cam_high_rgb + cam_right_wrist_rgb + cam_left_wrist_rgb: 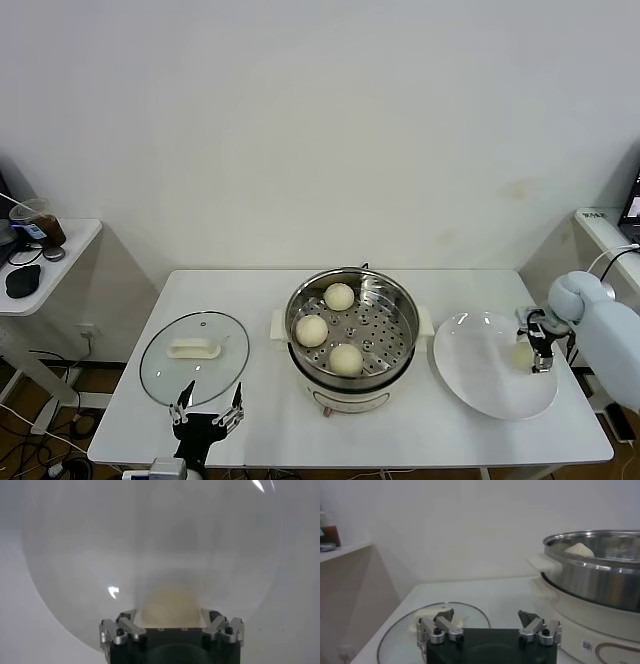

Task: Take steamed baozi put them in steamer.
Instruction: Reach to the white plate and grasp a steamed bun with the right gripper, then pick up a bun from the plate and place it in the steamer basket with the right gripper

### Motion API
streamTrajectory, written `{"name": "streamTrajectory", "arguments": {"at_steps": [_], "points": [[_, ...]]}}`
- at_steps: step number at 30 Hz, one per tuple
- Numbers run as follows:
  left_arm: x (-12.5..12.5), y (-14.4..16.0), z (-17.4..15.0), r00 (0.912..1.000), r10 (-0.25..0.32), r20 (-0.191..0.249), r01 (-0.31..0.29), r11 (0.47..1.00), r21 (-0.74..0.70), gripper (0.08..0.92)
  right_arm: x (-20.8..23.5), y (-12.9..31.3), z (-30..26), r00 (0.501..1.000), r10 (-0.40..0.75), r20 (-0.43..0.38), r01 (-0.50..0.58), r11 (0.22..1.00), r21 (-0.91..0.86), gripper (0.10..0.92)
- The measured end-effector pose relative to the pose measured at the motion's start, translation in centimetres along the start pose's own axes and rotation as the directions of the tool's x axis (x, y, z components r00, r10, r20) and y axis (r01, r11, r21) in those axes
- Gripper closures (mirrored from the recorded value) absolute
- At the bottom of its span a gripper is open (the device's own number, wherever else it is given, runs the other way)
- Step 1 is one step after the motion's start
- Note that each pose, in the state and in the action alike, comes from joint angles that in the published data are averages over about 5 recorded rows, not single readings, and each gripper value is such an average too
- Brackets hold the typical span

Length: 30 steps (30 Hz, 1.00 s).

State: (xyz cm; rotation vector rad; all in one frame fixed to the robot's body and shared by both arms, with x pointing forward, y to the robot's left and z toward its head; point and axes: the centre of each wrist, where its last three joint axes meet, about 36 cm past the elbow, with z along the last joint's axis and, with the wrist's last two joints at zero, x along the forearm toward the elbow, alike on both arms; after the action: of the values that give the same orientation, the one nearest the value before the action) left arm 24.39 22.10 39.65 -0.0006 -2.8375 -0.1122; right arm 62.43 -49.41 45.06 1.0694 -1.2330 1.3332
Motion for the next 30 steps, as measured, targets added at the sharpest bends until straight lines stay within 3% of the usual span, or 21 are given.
{"name": "streamTrajectory", "arguments": {"at_steps": [17, 23, 30], "points": [[-0.2, -0.5, -0.3, 0.9999, 0.008, 0.011, -0.008, 1.0, 0.007, 0.177, 2.8, -0.8, 0.4, 1.0, 0.003, 0.001, -0.003, 1.0, -0.025, 0.678], [-0.4, -0.4, -0.8, 0.9995, 0.004, 0.03, -0.003, 1.0, -0.004, 0.177, 7.0, -2.3, -1.0, 0.999, 0.027, 0.046, -0.026, 0.999, -0.028, 0.707], [-0.6, -0.3, -1.0, 0.9992, 0.001, 0.04, 0.0, 1.0, -0.025, 0.177, 14.8, -5.4, -6.8, 0.985, 0.065, 0.162, -0.067, 0.998, 0.007, 0.703]]}}
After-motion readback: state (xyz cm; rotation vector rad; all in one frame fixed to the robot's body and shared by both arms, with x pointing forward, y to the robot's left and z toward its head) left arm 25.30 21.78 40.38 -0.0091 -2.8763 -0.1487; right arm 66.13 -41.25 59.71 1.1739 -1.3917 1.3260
